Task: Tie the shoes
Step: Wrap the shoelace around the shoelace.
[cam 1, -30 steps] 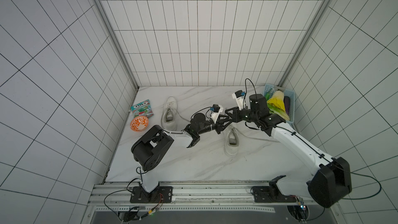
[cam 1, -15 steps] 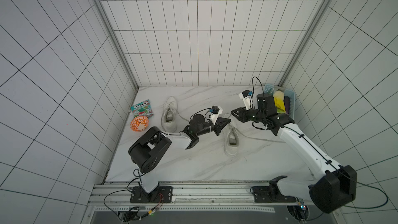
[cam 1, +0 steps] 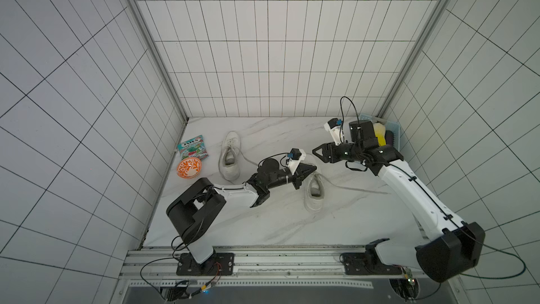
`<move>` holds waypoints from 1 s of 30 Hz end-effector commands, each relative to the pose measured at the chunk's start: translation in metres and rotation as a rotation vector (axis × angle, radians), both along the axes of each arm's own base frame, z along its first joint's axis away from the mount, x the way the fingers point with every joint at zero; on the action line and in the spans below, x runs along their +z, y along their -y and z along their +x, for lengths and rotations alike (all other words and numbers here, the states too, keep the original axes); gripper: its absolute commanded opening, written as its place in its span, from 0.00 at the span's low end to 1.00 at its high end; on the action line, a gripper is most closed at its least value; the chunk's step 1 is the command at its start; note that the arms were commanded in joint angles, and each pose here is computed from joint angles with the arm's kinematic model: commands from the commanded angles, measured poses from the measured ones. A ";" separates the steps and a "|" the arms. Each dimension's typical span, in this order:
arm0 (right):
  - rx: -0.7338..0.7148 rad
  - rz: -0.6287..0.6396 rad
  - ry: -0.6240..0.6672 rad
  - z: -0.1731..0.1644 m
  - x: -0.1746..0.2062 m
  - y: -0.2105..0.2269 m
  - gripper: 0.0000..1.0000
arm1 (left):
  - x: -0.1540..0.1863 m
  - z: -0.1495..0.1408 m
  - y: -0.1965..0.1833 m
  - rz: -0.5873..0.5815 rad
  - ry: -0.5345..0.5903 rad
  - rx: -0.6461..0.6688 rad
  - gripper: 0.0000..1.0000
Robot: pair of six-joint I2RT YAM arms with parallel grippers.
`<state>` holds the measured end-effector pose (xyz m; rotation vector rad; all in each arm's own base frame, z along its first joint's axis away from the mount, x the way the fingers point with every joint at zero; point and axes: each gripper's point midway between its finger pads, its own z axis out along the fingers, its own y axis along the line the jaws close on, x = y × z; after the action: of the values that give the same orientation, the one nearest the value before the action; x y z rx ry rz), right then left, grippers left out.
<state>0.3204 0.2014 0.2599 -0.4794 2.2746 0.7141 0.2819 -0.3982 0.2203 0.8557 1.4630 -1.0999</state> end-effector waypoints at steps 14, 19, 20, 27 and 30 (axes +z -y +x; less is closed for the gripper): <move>-1.123 -0.138 -0.530 -0.027 -0.178 0.190 0.86 | -0.010 -0.003 -0.004 0.044 0.014 0.009 0.00; -1.187 -0.130 -0.594 -0.022 -0.198 0.191 0.83 | -0.010 -0.004 -0.003 0.045 0.018 0.001 0.00; -1.201 -0.132 -0.602 -0.021 -0.201 0.191 0.82 | -0.010 -0.004 -0.003 0.044 0.019 -0.002 0.00; -1.255 -0.173 -0.653 -0.023 -0.223 0.196 0.74 | -0.012 -0.005 -0.001 0.045 0.018 -0.015 0.00; -1.253 -0.195 -0.680 -0.022 -0.232 0.195 0.63 | -0.015 -0.006 0.000 0.049 0.019 -0.019 0.00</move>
<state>0.2947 0.0121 0.0312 1.1759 2.6290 0.0043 0.2800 -0.3961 0.2077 0.8897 1.4856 -1.0674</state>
